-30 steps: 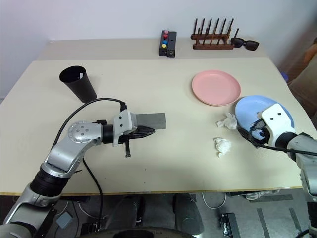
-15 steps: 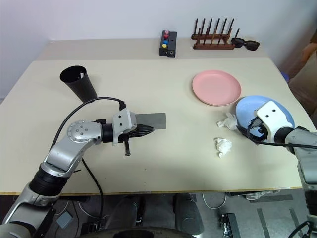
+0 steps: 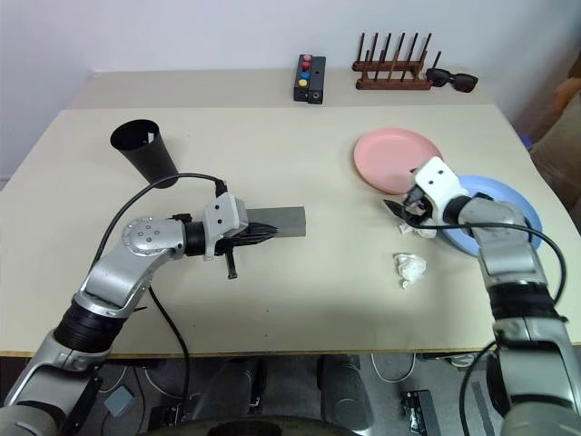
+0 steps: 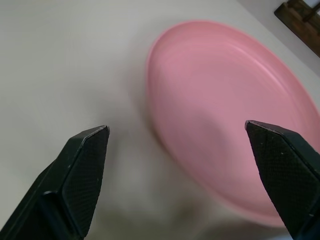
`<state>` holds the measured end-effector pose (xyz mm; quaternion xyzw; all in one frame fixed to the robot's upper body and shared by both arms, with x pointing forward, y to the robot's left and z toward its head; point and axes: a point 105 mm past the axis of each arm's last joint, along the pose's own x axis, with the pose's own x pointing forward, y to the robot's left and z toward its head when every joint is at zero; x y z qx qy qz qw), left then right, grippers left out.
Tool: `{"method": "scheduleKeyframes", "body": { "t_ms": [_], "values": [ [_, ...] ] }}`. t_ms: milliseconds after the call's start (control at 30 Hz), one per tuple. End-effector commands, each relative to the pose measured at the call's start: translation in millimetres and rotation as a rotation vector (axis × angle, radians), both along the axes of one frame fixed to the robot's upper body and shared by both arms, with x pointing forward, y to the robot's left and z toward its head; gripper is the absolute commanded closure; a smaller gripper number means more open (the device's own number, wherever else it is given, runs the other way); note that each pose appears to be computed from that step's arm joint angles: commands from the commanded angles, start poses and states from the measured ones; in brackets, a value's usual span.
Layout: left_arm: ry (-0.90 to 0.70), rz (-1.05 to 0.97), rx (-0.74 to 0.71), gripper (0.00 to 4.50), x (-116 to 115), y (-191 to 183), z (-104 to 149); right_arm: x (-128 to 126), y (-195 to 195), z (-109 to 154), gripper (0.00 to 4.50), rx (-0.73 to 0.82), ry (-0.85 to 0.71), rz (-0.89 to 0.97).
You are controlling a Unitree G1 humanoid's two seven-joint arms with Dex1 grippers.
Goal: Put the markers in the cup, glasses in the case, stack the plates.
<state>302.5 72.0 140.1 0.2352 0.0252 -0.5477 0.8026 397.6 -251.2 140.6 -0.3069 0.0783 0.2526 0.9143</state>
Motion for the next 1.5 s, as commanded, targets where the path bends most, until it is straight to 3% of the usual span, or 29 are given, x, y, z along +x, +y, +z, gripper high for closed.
{"method": "scheduleKeyframes", "body": {
  "t_ms": [33, 133, 233, 467, 500, 800, 1000, 1100, 1233, 1500],
  "values": [
    [-0.049, 0.003, -0.010, 4.50, 0.1, 2.1, 10.5, 10.9, 0.6, 0.5, 0.07, -0.023, -0.010, 0.016],
    [-0.049, 0.006, -0.011, 4.50, -0.7, 2.1, 10.2, 15.9, 4.2, -5.6, 0.07, -0.023, 0.016, 0.034],
    [-0.051, 0.014, -0.012, 4.50, -1.4, 2.4, 10.0, 18.0, 5.3, -13.3, 0.89, -0.019, 0.044, 0.040],
    [-0.052, 0.029, -0.010, 4.50, -2.9, 5.3, 9.5, 17.5, 9.4, -11.0, 4.44, -0.019, 0.017, 0.076],
    [-0.052, 0.030, -0.010, 4.50, -3.0, 5.6, 9.4, 16.9, 11.0, -8.7, 4.48, -0.024, 0.002, 0.089],
    [-0.051, 0.029, -0.005, 4.50, -3.1, 5.7, 9.1, -23.1, 42.9, 3.6, 4.48, -0.078, -0.030, 0.389],
    [-0.049, 0.017, -0.003, 4.50, -4.0, 3.9, 8.2, -52.2, 57.1, -9.1, 4.48, -0.112, 0.041, 0.481],
    [-0.050, 0.014, -0.002, 4.50, -4.4, 3.7, 8.1, -55.3, 55.6, -11.6, 3.48, -0.108, 0.032, 0.451],
    [-0.050, 0.013, 0.000, 4.50, -4.9, 3.2, 7.2, -60.1, 51.2, -3.1, 1.56, -0.113, -0.038, 0.418],
    [-0.049, 0.017, -0.011, 4.50, -7.1, 2.8, 8.0, -89.7, 5.7, 46.7, 1.56, -0.010, -0.096, 0.185]
  ]
}}
